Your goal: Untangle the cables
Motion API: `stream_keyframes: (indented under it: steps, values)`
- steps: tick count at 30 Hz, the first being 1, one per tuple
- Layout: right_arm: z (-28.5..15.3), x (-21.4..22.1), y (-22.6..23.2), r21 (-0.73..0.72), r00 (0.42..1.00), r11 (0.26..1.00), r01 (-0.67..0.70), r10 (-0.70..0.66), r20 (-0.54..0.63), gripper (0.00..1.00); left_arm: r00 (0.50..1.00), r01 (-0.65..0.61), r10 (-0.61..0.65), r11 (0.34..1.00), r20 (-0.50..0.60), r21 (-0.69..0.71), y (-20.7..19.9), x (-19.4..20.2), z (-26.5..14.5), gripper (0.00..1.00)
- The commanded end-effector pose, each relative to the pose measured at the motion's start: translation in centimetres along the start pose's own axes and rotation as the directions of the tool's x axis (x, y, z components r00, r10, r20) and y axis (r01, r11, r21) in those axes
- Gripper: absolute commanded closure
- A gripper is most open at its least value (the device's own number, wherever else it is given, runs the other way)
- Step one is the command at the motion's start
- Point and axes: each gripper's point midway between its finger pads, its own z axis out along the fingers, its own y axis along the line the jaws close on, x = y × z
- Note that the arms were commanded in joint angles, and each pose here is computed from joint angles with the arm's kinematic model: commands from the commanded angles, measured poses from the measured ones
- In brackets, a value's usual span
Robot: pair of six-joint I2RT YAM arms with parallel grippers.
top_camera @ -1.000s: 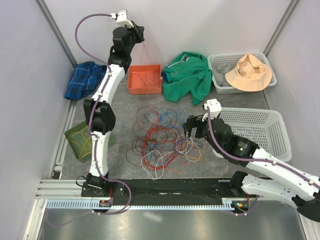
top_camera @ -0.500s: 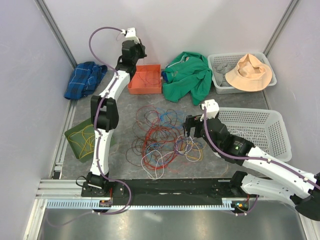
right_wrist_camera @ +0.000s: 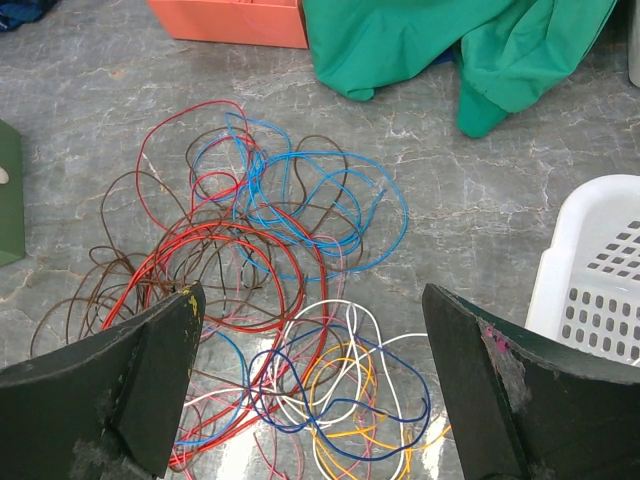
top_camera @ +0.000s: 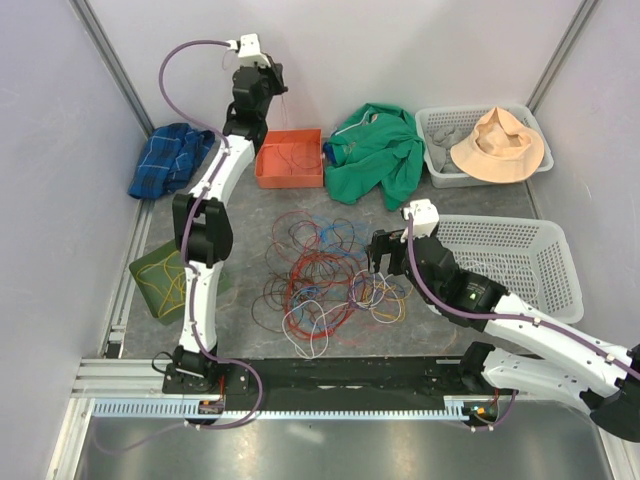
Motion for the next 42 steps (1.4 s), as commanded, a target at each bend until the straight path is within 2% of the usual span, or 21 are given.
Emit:
stream_keyframes:
  steps: [1,6,9,13,15,20,25,31,35,40,42]
  values:
    - [-0.1,-1.2,-0.3,0.010,0.999,1.000,-0.016,0.016,0.047,0.02,0.945,0.010,-0.025,0.999,0.327,0.046,-3.2,-15.0,-2.3,0.98]
    - [-0.2,-1.6,-0.8,0.027,0.998,1.000,-0.009,0.007,0.061,0.02,0.904,-0.022,0.009,0.999,0.427,0.026,-3.1,-17.2,-2.2,0.98]
    - [-0.2,-1.7,-1.1,0.037,0.998,0.999,-0.007,0.005,0.065,0.02,0.903,-0.040,0.039,0.999,0.428,-0.006,-2.1,-15.7,-1.4,0.98]
    - [0.1,-1.1,-1.3,0.049,0.998,0.999,-0.004,0.001,0.055,0.02,0.919,-0.061,0.078,0.997,0.386,-0.057,-0.2,-10.8,0.0,0.98]
    - [0.2,-0.9,-1.5,0.056,0.999,0.998,-0.005,0.002,0.051,0.02,0.933,-0.072,0.095,0.994,0.346,-0.078,0.9,-7.1,1.0,0.98]
    - [0.3,-0.5,-2.3,0.086,0.999,0.996,-0.009,0.005,0.052,0.02,0.960,-0.059,0.082,0.994,0.266,-0.093,2.2,-1.2,1.5,0.98]
    - [0.6,-0.3,-2.2,0.083,0.999,0.996,-0.009,0.005,0.042,0.02,0.960,-0.100,0.130,0.986,0.246,-0.130,2.3,-0.5,0.4,0.98]
    - [0.3,-0.2,-2.1,0.067,0.999,0.997,-0.029,0.026,0.048,0.02,0.969,-0.174,0.205,0.962,0.140,-0.209,3.4,1.6,-1.2,0.98]
    - [0.1,-0.4,-1.9,0.051,0.998,0.998,-0.039,0.037,0.053,0.02,0.984,-0.172,0.178,0.971,0.022,-0.167,1.4,5.6,-2.2,0.98]
    - [-0.6,-0.5,-1.9,0.031,0.996,0.997,-0.071,0.070,0.062,0.02,0.972,-0.205,0.183,0.967,-0.146,-0.154,0.4,10.3,-2.5,0.98]
    - [-0.9,-0.4,-2.3,0.037,0.995,0.996,-0.075,0.072,0.065,0.02,0.971,-0.187,0.154,0.966,-0.184,-0.178,0.8,10.9,-2.2,0.85]
